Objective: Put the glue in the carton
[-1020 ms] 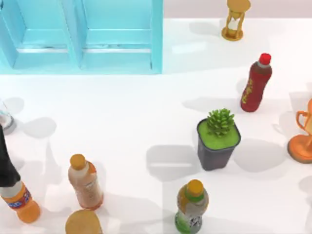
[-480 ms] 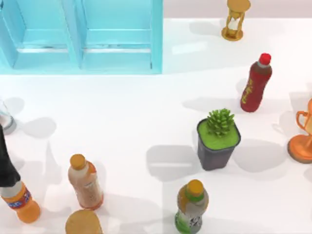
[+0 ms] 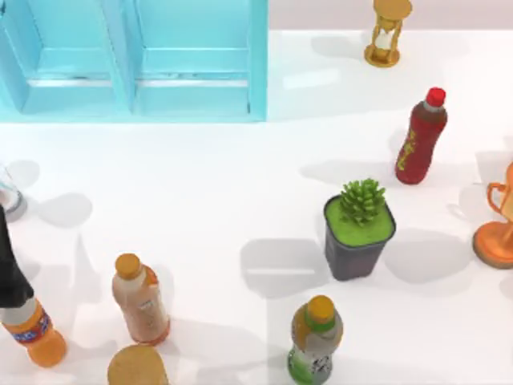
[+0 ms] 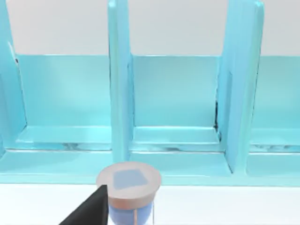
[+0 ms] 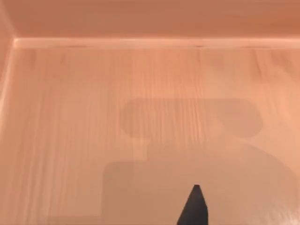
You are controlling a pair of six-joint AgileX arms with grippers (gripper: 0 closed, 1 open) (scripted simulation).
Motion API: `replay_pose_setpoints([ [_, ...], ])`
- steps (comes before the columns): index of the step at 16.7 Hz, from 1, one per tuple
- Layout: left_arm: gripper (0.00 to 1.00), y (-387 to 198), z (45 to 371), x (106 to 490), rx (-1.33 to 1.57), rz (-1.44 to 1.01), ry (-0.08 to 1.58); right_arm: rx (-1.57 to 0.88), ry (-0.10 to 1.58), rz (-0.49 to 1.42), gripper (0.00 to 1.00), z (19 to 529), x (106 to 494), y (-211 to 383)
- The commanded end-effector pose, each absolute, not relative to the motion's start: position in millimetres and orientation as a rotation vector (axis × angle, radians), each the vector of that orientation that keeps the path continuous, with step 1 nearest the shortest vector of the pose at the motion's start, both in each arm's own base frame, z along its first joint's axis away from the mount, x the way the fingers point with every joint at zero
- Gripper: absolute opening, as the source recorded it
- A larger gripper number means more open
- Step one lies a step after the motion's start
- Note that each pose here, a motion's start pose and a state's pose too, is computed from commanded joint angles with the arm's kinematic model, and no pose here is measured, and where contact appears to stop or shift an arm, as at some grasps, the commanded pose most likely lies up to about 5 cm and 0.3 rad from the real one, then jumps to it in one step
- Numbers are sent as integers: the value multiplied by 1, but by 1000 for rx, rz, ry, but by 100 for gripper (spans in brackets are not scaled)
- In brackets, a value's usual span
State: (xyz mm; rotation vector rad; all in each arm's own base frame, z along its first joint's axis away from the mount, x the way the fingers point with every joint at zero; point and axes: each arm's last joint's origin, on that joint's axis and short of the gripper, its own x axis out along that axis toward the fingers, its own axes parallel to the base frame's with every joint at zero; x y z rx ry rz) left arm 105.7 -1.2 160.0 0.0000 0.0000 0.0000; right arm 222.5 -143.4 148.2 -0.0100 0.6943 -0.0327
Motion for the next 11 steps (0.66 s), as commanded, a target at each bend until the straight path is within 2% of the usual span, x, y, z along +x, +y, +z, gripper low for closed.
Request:
replay_pose_setpoints([
  [5,100,-1,160,106,0,0,0,-10,694,-33,98,148,223,-143],
  [11,100,-1,160,106,0,0,0,-10,694,-33,100,148,223,-143],
])
